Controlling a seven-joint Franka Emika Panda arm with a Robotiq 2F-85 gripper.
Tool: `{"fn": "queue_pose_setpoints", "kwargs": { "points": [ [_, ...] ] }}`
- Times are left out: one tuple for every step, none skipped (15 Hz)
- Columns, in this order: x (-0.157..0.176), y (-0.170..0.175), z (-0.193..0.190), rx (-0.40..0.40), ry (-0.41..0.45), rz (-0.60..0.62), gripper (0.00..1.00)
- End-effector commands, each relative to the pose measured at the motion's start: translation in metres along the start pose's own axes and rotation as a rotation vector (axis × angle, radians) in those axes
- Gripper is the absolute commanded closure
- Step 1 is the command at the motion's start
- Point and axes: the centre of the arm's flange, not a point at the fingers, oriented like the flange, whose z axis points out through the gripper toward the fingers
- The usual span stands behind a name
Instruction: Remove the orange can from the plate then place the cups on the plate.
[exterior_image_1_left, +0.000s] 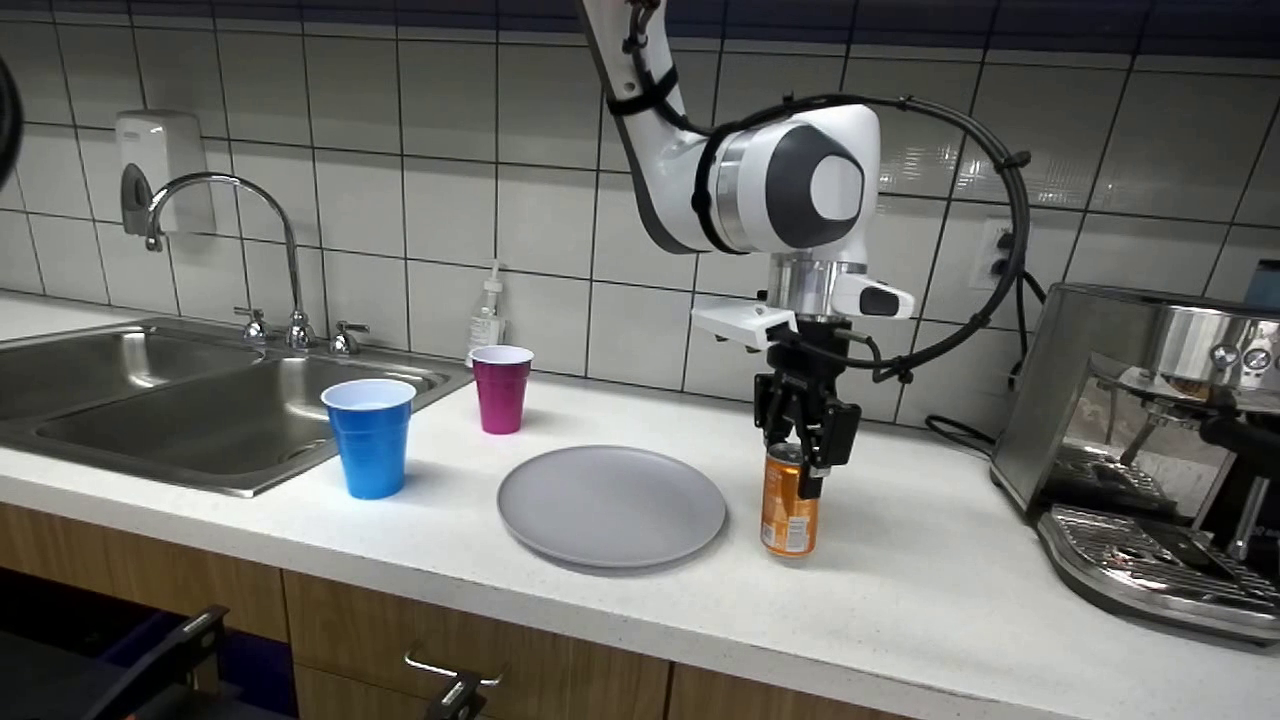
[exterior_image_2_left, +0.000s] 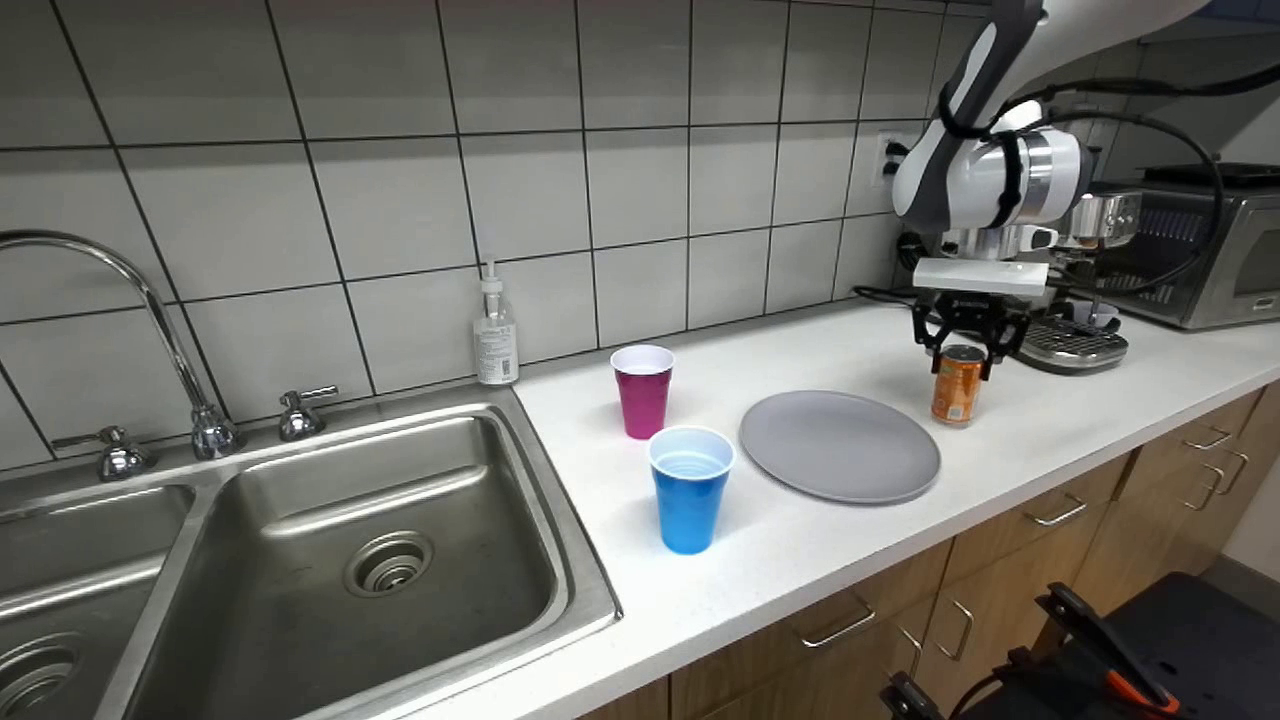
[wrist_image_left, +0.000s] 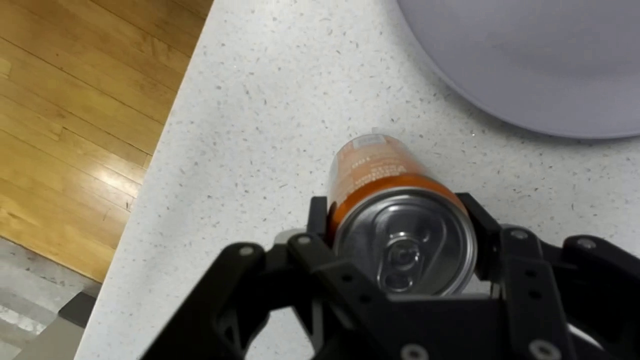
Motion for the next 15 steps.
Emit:
{"fn": "queue_pose_setpoints", "kwargs": {
  "points": [
    [0.015,-0.001,0.000,0.012,-0.032,0.041,0.62],
    [0.016,0.000,0.002,0.015,-0.036,0.045,0.62],
    [0.017,0.000,0.003,0.016,-0.038,0.050,0.62],
    [0.017,0.001,0.005,0.017,-0.039,0.054,0.62],
    [0.017,0.001,0.006,0.017,-0.041,0.056,0.62],
    [0.017,0.001,0.006,0.017,-0.042,0.057,0.62],
    [0.016,0.001,0.007,0.016,-0.043,0.057,0.62],
    [0.016,0.001,0.007,0.013,-0.044,0.057,0.46],
    [0.016,0.000,0.007,0.010,-0.045,0.056,0.12],
    [0.016,0.000,0.006,0.009,-0.046,0.055,0.11],
    [0.016,0.000,0.005,0.009,-0.044,0.053,0.04],
    [0.015,-0.001,0.003,0.011,-0.042,0.051,0.01],
    [0.015,-0.001,0.001,0.011,-0.037,0.051,0.00],
    [0.013,-0.002,-0.003,0.015,-0.035,0.046,0.00],
    [0.012,-0.003,-0.006,0.012,-0.026,0.043,0.00]
  ]
}}
